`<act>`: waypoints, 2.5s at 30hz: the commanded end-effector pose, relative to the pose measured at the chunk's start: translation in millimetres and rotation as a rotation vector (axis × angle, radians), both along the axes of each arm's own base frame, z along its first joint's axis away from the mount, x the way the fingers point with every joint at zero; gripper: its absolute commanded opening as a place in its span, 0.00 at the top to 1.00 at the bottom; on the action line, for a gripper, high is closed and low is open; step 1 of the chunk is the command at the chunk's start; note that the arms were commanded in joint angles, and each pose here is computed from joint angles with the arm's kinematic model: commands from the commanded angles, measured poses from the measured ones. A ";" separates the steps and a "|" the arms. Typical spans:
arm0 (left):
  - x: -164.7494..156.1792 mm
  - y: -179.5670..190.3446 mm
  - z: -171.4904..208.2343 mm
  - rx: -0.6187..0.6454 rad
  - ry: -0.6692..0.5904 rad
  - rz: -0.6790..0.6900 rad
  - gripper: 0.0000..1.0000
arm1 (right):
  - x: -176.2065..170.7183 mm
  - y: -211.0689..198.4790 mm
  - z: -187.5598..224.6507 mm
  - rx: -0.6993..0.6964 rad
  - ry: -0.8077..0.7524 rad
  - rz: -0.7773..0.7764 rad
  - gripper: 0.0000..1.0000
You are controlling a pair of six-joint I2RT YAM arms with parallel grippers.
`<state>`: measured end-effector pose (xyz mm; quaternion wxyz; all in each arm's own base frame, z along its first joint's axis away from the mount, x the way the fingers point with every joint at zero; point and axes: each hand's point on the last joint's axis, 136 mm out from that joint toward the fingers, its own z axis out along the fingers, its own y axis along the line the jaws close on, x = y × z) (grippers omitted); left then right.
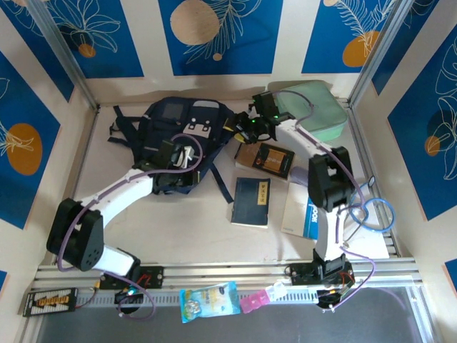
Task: Pack the student bag
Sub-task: Unzip the student bag at the top-center of the table.
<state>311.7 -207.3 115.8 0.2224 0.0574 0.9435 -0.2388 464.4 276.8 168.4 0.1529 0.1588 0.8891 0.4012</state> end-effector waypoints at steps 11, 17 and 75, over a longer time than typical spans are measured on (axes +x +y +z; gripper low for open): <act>7.4 -29.1 20.5 -0.072 0.042 -0.076 1.00 | -89.8 54.8 -39.6 0.089 0.287 0.030 0.30; 3.6 -29.3 18.0 -0.072 0.049 -0.090 1.00 | -88.2 78.1 -58.5 0.085 0.326 0.067 0.29; -27.7 -18.8 33.3 0.068 -0.015 -0.203 1.00 | -53.6 4.1 -46.2 -0.093 0.127 0.015 0.52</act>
